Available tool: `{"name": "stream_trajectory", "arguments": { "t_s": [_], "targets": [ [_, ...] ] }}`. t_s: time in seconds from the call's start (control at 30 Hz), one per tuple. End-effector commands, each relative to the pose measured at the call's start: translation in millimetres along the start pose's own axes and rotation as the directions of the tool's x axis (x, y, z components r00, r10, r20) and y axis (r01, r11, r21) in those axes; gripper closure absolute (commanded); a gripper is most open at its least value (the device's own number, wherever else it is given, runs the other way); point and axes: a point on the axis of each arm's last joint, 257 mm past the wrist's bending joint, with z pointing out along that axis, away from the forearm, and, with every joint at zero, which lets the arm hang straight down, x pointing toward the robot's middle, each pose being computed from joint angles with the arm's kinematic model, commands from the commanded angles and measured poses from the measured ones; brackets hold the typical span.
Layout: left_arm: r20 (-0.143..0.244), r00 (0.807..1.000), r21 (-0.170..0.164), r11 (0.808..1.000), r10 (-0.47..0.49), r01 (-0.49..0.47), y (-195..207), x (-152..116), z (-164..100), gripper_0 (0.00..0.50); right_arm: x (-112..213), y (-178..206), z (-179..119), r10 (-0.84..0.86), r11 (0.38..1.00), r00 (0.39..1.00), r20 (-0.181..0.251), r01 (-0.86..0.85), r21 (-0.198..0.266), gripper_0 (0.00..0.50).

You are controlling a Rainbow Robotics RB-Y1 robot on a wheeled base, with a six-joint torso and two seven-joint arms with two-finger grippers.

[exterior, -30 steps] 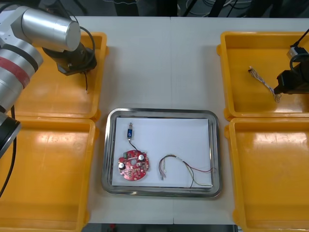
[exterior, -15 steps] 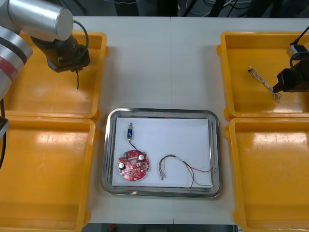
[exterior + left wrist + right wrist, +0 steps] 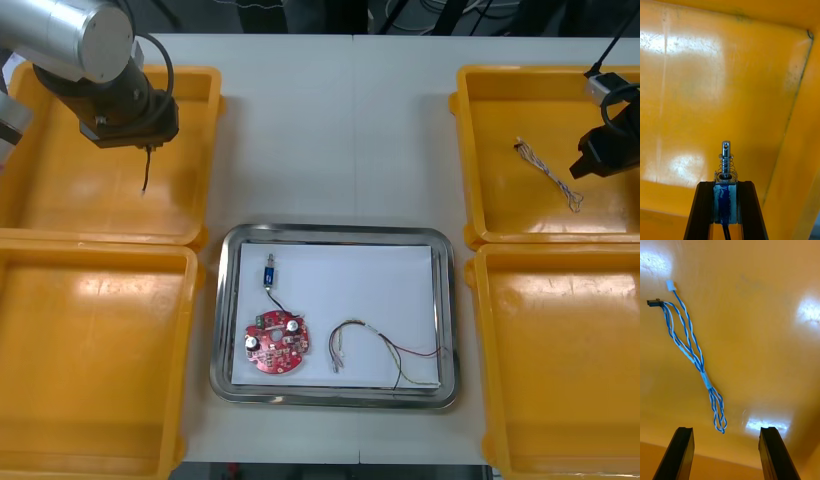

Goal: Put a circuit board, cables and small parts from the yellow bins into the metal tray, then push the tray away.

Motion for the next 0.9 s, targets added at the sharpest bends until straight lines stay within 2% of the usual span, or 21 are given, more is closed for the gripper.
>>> {"name": "stream_trajectory", "arguments": {
  "t_s": [0.03, 0.33, 0.43, 0.73, 0.9],
  "targets": [
    [0.043, 0.989, -0.020, 0.989, -0.144, 0.145, 20.5, 5.9, -20.6, 0.500, -40.7, -2.0, -18.3, -0.087, 0.996, 0.993, 0.080, 0.086, 0.026, 0.000],
    [0.046, 0.989, -0.020, 0.990, -0.138, 0.139, 13.5, 46.8, -43.6, 0.500, -50.8, 9.6, -4.5, -0.166, 0.986, 0.983, 0.078, 0.165, 0.020, 0.000],
    [0.044, 0.990, -0.009, 0.991, -0.136, 0.136, 12.2, 57.7, -48.5, 0.500, -53.9, 15.4, 0.4, -0.184, 0.983, 0.979, 0.082, 0.183, 0.021, 0.000],
    [0.035, 0.992, 0.017, 0.993, -0.121, 0.120, 2.7, 73.2, -51.7, 0.500, -47.7, 20.8, 16.7, -0.204, 0.979, 0.977, 0.064, 0.203, 0.023, 0.000],
    [0.028, 0.993, 0.041, 0.993, -0.114, 0.113, -6.2, 77.1, -54.0, 0.500, -41.8, 17.4, 29.3, -0.183, 0.983, 0.981, 0.070, 0.183, 0.016, 0.000]
  ]
}}
